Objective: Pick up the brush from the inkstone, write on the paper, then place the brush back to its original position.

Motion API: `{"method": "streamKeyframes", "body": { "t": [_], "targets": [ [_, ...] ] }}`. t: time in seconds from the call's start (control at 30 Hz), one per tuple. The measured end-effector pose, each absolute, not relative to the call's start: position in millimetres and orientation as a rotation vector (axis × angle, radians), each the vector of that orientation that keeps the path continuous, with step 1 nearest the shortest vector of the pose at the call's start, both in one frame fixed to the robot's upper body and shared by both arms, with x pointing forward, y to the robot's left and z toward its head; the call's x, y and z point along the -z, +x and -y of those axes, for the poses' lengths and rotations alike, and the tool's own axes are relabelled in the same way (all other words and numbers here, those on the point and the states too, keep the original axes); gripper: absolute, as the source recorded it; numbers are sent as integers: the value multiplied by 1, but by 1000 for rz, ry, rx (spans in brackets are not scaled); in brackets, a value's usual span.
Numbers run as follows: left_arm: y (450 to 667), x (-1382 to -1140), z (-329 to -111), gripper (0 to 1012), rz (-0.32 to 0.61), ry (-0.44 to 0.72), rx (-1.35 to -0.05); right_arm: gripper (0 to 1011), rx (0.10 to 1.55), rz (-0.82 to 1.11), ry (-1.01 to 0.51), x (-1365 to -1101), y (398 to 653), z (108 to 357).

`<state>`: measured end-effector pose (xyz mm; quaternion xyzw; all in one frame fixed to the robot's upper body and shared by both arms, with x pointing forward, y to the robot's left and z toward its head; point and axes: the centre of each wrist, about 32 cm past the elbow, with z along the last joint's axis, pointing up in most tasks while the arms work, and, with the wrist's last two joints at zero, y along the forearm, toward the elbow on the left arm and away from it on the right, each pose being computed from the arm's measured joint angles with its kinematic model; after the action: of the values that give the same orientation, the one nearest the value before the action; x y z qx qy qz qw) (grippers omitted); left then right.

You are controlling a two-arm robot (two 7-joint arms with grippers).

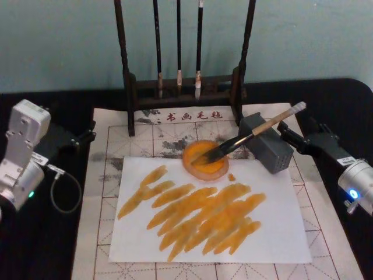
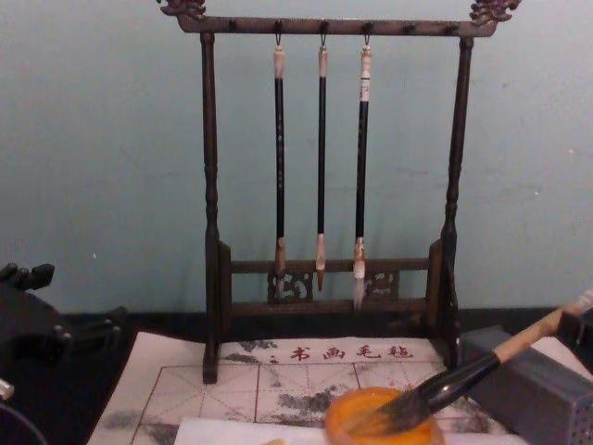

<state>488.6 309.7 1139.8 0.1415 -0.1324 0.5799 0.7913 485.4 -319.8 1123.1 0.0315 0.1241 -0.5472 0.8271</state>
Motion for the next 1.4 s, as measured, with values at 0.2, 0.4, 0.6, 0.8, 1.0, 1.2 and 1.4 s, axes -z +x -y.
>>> {"method": "streamKeyframes", "body": {
  "t": [0.2, 0.4, 0.6, 0.8, 1.0, 1.2, 1.4],
  "targets": [
    [489, -1140, -310, 1001, 285, 304, -1248, 1003, 1172, -250, 63, -1122, 485, 318],
    [489, -1140, -310, 1001, 285, 304, -1248, 1003, 1174, -249, 64, -1122, 485, 318],
    [489, -1140, -310, 1001, 285, 304, -1248, 1003, 1174, -249, 64, -1122, 485, 318],
    [489, -1140, -310, 1001, 285, 304, -1248, 1003, 1174, -250, 63, -1122, 485, 318],
    [489, -1140, -310, 1001, 285, 304, -1248, 1003, 1174, -251, 64, -1122, 485, 318],
    [489, -1140, -310, 1001, 285, 304, -1248, 1003, 1174, -251, 64, -1122, 486, 318],
    [489, -1140, -310, 1001, 285, 304, -1248, 1003, 1174, -252, 64, -1122, 486, 318]
  ]
}}
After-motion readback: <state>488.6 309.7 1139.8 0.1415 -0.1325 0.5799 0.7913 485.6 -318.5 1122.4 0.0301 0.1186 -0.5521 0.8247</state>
